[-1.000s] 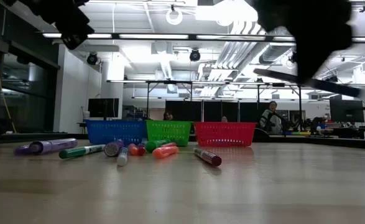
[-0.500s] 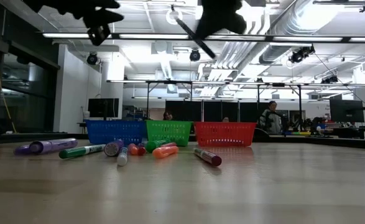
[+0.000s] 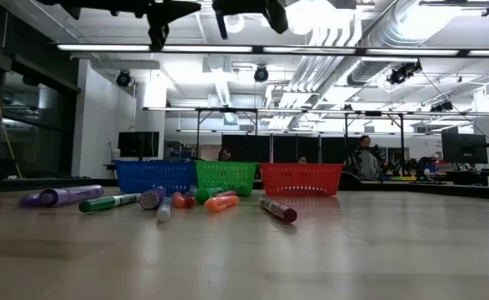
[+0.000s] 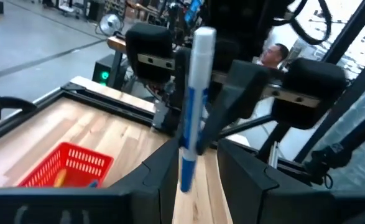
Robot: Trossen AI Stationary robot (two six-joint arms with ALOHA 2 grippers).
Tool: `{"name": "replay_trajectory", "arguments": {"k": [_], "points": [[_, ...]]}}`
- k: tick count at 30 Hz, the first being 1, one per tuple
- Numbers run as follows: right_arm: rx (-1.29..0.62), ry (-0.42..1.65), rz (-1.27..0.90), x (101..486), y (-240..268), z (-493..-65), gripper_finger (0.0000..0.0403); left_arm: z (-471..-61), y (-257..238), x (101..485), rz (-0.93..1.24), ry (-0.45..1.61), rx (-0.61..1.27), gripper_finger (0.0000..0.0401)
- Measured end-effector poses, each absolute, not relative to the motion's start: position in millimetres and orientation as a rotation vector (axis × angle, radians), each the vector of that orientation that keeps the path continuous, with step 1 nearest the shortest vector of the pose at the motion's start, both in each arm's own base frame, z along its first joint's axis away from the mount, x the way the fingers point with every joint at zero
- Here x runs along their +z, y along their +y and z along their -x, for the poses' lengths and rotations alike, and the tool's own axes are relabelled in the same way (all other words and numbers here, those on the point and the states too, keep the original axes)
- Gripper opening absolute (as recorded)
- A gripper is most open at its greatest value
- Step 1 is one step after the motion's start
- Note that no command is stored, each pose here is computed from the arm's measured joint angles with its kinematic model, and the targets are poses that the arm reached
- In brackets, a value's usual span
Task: Pick & Place Markers
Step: Put the blue marker into the blue bin
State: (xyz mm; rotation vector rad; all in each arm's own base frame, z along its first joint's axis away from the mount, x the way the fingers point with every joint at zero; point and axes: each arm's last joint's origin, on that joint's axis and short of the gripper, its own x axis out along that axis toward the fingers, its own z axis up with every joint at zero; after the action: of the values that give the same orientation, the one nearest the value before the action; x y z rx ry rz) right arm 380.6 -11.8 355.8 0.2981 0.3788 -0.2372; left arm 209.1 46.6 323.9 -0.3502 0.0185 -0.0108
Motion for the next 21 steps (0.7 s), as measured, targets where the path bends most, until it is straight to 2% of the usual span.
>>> {"name": "replay_trajectory", "arguments": {"k": [18, 21], "points": [[-0.199, 0.401, -0.312, 343.3, -15.9, -391.2, 0.0021, -226.4, 51.5, 323.7, 0.331, -0.072, -0.01, 0.011], [-0.206, 0.398, -0.311, 341.8, -16.7, -392.8, 0.0021, -226.4, 51.5, 323.7, 0.331, -0.072, -0.013, 0.0091]]}}
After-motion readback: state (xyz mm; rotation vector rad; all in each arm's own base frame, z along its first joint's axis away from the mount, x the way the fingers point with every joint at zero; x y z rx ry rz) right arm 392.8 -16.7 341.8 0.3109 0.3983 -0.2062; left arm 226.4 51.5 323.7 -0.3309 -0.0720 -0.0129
